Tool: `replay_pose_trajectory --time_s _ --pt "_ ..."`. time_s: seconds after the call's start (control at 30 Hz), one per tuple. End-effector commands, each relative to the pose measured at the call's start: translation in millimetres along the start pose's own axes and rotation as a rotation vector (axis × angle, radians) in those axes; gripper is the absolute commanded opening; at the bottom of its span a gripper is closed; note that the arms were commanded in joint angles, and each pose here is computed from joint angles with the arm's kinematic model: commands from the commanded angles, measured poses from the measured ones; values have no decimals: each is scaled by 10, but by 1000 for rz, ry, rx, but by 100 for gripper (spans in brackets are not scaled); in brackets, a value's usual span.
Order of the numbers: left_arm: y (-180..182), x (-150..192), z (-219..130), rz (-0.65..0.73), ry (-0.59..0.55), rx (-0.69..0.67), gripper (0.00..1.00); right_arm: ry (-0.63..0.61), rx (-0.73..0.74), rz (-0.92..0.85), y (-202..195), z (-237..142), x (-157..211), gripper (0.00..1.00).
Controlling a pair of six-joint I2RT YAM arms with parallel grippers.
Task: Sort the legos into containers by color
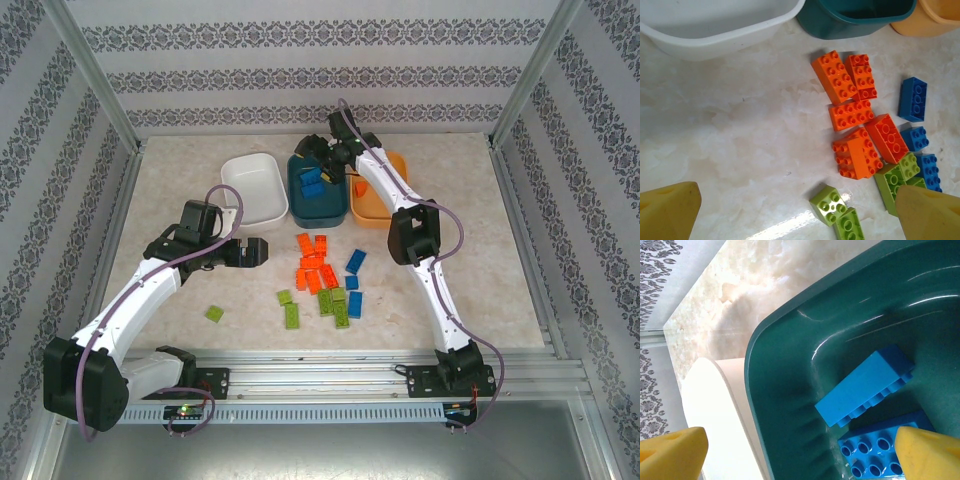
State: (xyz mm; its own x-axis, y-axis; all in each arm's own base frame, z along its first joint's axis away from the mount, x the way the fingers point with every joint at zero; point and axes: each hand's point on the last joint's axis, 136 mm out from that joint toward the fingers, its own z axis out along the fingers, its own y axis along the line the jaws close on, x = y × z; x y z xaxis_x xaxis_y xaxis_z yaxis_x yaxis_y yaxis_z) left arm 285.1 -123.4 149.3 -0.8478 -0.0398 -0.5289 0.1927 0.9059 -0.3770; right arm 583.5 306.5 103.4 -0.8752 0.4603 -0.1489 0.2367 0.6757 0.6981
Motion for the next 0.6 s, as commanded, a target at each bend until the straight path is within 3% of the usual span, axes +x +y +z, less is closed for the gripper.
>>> replay_pose_trajectory --time_s 0.0,0.13,0.3,0.43,0.57 --pt "185 8 -79 -33 2 -125 100 -31 -79 -80 441 -420 4 95" --pt "443 122 -204 -167 16 -285 100 -48 -100 -199 741 -828 246 97" --pt "672 238 -540 -479 -104 -433 100 -59 -129 -308 855 -1253 661 97" --pt "685 344 -748 -639 -198 -419 100 -59 -131 -346 672 -1483 1040 97" --pt "763 595 -745 -734 -103 -494 100 -6 -112 -390 357 -1587 1468 96"
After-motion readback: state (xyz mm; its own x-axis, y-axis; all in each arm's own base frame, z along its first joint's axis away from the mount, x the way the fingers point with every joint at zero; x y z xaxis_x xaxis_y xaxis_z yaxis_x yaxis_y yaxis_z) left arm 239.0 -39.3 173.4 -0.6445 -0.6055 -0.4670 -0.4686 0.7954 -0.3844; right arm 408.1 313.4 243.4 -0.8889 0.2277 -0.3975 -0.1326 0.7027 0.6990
